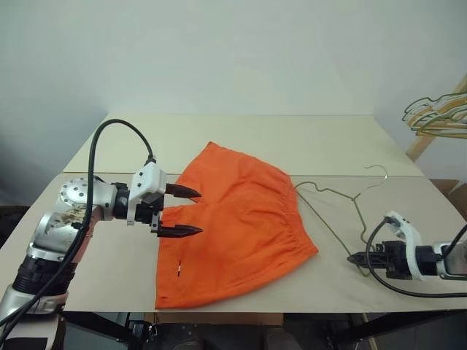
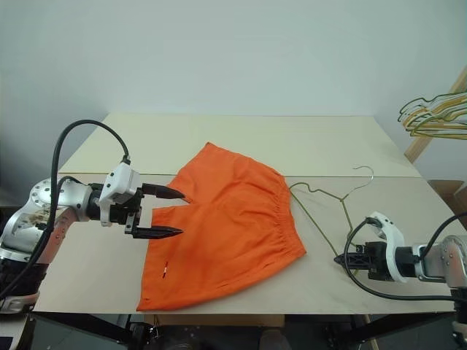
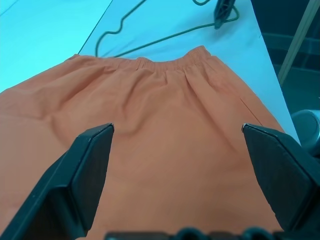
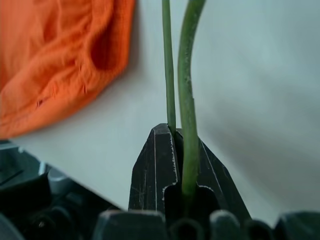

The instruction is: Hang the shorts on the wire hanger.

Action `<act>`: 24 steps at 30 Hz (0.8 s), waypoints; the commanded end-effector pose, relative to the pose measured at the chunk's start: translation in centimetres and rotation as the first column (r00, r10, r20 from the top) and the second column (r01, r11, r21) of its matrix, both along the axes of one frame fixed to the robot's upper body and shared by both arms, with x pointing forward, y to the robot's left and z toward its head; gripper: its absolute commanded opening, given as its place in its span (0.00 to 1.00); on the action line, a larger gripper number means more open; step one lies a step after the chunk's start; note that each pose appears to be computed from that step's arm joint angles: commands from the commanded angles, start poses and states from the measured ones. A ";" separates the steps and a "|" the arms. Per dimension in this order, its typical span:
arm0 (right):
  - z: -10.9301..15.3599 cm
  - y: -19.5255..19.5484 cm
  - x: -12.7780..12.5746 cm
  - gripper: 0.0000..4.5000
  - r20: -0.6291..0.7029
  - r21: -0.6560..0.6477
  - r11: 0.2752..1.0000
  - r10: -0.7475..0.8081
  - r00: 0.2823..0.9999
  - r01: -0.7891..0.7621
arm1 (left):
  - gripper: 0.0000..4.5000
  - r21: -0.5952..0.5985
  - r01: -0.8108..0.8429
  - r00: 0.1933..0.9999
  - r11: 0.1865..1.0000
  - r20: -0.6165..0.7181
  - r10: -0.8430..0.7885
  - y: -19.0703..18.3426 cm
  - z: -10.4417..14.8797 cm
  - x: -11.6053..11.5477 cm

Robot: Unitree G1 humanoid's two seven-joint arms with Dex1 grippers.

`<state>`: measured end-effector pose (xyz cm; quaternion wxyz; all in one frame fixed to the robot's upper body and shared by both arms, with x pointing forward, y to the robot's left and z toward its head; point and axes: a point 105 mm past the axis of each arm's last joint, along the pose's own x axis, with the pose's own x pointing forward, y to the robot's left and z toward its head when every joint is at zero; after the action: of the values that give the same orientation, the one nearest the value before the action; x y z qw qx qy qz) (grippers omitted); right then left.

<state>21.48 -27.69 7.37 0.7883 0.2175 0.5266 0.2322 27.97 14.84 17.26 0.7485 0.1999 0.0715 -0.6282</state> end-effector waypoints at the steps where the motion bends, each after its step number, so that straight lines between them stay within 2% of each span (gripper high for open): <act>1: 1.6 -0.1 -0.4 0.00 0.046 0.053 0.998 0.013 0.999 -0.016 | 0.99 -0.018 0.000 0.999 1.000 0.043 0.001 -0.1 1.1 -0.2; 4: 1.7 -0.8 -1.2 0.00 0.045 0.068 0.998 -0.002 0.999 -0.001 | 0.99 -0.020 -0.001 0.999 1.000 0.044 0.002 0.0 1.1 -0.4; 9: 2.1 -0.3 -2.5 0.00 0.048 0.100 0.991 0.079 0.996 -0.084 | 0.99 -0.019 0.000 0.999 1.000 0.043 0.001 0.0 1.1 -0.4; 24: 1.9 -0.9 -1.1 0.00 0.089 0.081 0.995 0.051 0.995 -0.059 | 0.99 -0.018 0.002 0.999 1.000 0.046 -0.001 0.0 0.9 -0.6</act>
<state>19.68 -28.61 8.60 0.7832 0.2332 0.5054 0.2773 27.48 14.86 16.97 0.7509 0.1928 0.0702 -0.6277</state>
